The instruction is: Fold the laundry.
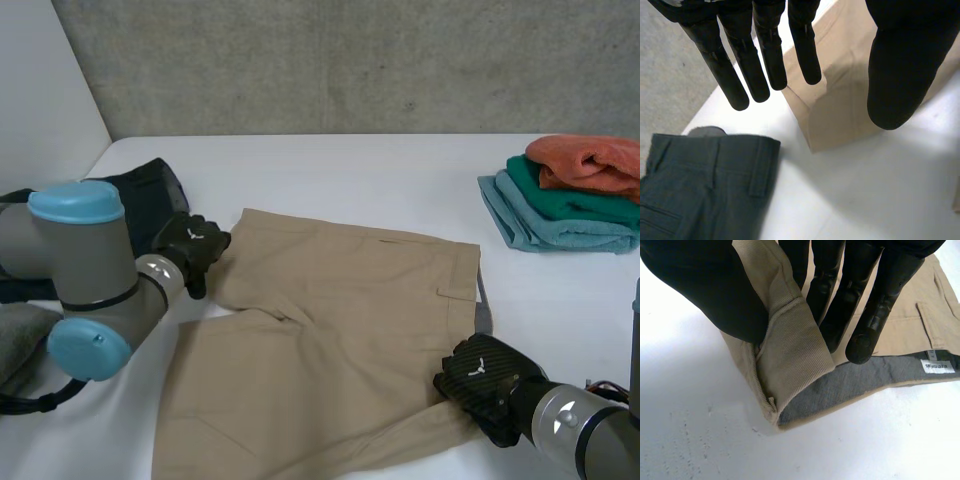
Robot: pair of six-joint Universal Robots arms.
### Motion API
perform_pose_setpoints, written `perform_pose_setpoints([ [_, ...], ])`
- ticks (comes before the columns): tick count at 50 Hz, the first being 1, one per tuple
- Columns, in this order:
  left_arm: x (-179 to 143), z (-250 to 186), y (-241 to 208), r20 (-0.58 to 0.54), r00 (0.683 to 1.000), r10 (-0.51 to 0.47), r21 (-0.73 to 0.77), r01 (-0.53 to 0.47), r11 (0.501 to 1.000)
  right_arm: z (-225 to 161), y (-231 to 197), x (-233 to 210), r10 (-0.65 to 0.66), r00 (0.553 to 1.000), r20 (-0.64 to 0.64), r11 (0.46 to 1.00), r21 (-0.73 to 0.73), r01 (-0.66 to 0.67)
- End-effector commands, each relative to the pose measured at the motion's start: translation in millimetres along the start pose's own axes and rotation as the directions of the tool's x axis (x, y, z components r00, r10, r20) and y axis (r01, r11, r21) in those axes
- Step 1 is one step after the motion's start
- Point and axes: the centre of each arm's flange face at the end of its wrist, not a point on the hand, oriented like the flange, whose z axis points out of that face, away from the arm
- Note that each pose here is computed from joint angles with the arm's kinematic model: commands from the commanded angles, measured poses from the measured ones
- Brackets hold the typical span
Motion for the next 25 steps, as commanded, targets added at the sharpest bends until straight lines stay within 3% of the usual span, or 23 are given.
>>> perform_pose_setpoints([
  [1,-13,-48,-26,0.043,0.999,-0.007,0.06,0.005,0.998,2,-5,7,0.043,0.999,-0.031,0.999,0.03,-0.042],
  [8,-13,-110,-38,0.04,0.985,-0.167,0.103,0.162,0.981,6,-14,18,0.143,0.989,-0.047,0.986,0.09,-0.139],
  [13,2,-150,-33,-0.028,0.969,-0.245,0.029,0.246,0.969,18,-14,21,0.26,0.965,-0.004,0.96,0.105,-0.259],
  [19,30,-188,-12,-0.134,0.941,-0.311,-0.173,0.286,0.942,26,-12,20,0.335,0.942,0.033,0.935,0.113,-0.336],
  [25,55,-208,1,-0.201,0.923,-0.327,-0.269,0.269,0.925,30,-11,21,0.337,0.941,0.008,0.932,0.142,-0.335],
])
